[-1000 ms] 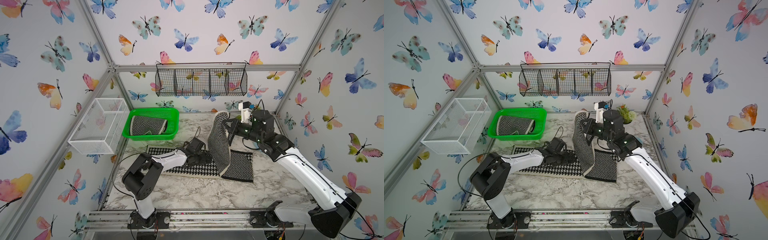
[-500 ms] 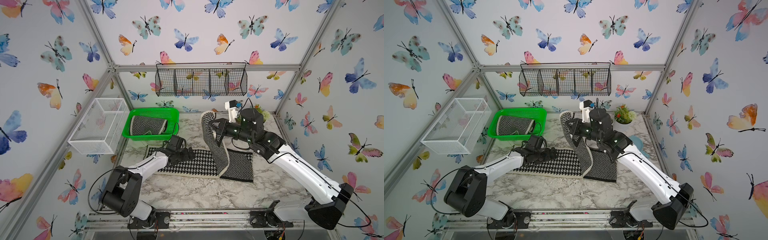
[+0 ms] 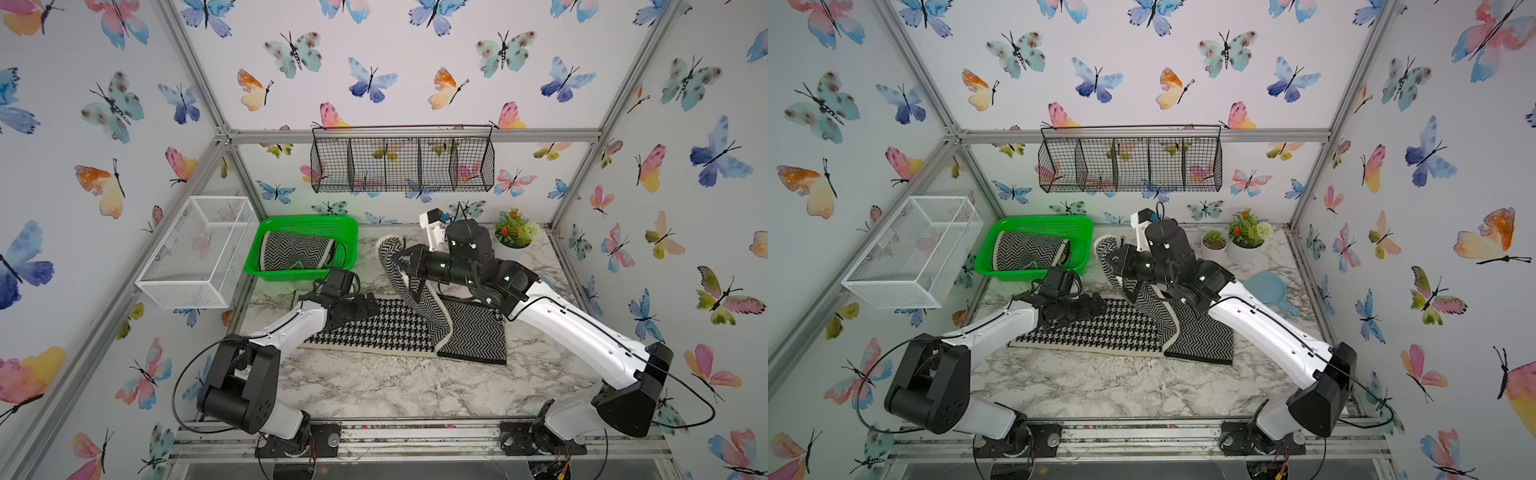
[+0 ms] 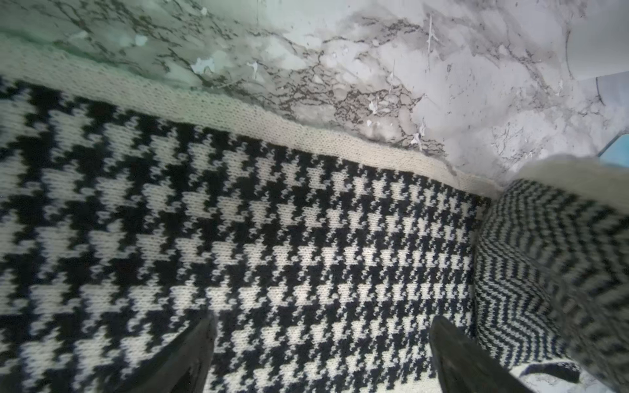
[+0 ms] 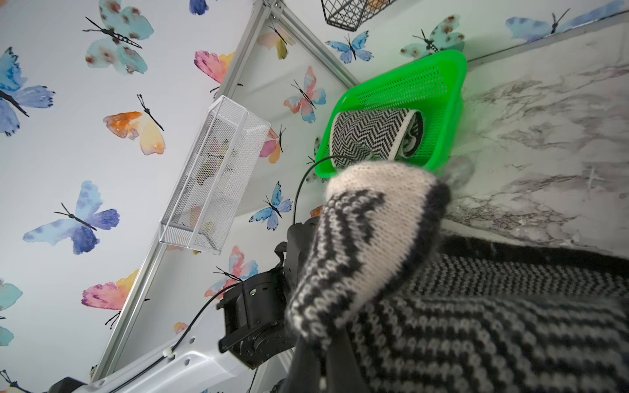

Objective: Roll up the scarf and place it into the basket
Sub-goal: Fold the scarf at the center of the board.

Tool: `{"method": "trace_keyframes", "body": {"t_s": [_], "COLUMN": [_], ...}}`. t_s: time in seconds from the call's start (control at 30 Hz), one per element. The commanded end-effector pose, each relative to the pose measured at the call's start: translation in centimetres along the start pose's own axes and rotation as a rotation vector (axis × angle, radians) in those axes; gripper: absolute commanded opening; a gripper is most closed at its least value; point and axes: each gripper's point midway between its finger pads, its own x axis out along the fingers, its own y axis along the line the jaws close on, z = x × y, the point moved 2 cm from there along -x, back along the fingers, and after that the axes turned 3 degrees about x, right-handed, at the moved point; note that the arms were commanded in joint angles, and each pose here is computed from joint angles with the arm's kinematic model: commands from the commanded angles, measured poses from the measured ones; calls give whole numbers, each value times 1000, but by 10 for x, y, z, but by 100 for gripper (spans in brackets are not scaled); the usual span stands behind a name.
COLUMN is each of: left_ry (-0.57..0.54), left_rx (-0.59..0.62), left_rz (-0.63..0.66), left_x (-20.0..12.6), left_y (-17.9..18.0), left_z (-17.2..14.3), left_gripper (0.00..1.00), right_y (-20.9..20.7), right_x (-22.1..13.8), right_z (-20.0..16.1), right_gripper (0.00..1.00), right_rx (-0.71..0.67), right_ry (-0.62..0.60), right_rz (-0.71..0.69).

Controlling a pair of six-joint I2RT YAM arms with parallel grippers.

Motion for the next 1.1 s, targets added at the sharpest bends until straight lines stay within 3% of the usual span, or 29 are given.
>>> {"method": "trace_keyframes", "body": {"t_s": [0.0,0.3,0.63,0.8,0.9,1.0,1.07], "left_ry": [-13,-6,22,55,48,10,4], "left_rx": [29,32,55,48,44,26,0], "left_rz": [-33,-88,-254,-350,-345,-213,-195], "left_x": [-13,-6,-3,1,2,3,5], "left_y": [-5,-12,-57,-73,-72,-50,-37], "left_z": [7,9,46,48,50,57,58], "left_gripper": [98,98,99,98,98,98,98], "right_y": [26,41,46,37,31,24,21], "right_x": [-2,9,28,37,45,54,60], "right_z": [10,2,-14,-22,-28,-34,-37], "right_gripper": [2,3,3,3,3,4,4], "right_rx": [28,72,108,125,127,130,138], "right_ry": [-30,-20,-10,-3,11,23,27], "right_rz": [82,102,125,126,125,126,137]}}
